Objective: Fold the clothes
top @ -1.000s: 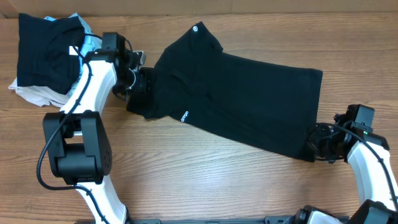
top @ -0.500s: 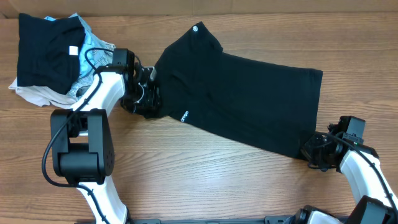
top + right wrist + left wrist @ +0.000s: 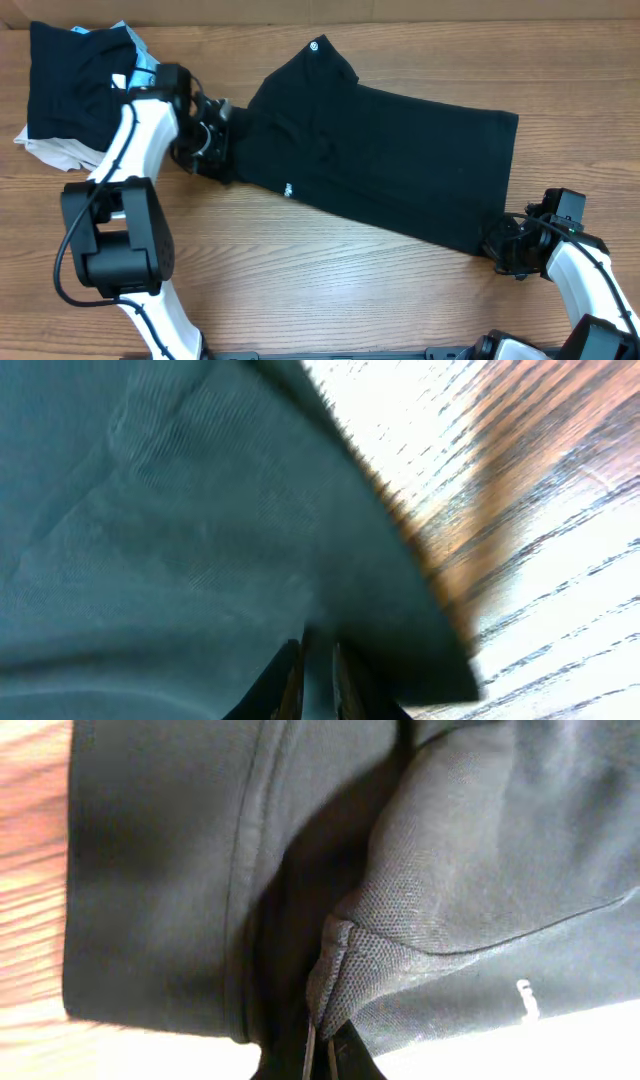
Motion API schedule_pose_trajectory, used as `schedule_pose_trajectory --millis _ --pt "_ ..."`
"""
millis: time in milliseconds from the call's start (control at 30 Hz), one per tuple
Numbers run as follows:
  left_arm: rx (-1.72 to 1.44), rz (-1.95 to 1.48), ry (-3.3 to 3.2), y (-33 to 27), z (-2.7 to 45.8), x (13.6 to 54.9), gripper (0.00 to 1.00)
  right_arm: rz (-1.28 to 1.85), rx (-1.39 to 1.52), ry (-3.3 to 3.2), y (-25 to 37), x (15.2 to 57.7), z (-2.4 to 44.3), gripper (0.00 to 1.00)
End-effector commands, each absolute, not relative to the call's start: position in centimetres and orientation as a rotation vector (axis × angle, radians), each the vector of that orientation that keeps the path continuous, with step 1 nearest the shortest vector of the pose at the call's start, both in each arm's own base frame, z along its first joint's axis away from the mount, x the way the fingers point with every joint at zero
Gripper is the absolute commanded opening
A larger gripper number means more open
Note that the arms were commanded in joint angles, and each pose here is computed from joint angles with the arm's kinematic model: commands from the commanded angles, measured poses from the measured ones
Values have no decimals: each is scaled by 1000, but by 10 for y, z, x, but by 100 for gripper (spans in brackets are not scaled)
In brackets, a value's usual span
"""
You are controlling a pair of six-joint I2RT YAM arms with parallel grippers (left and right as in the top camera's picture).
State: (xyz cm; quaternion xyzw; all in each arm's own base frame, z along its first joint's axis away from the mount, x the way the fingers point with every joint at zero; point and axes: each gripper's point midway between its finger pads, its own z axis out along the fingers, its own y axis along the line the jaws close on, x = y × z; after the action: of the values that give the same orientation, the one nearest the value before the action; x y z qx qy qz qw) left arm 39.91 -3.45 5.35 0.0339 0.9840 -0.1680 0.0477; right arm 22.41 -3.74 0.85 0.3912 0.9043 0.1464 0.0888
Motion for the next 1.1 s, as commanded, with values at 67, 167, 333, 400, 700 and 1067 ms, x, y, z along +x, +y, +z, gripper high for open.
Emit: schedule_pose_trajectory --millis 67,167,333,400,700,1067 --pt "143 -457 3033 -23 53 394 4 413 1178 2688 -41 223 7 26" --pt "139 -433 3042 -22 52 394 6 413 1178 2687 -41 223 7 41" --pt "134 -392 3087 -17 50 385 20 434 1167 2681 -41 228 14 48" --pt "131 -393 3105 -16 50 380 34 445 1162 2681 -41 231 20 48" --pt "133 -497 3066 -28 67 388 17 467 1080 2680 -42 245 52 49" --pt "210 -556 2959 -58 99 413 4 554 1120 2683 -31 242 55 25"
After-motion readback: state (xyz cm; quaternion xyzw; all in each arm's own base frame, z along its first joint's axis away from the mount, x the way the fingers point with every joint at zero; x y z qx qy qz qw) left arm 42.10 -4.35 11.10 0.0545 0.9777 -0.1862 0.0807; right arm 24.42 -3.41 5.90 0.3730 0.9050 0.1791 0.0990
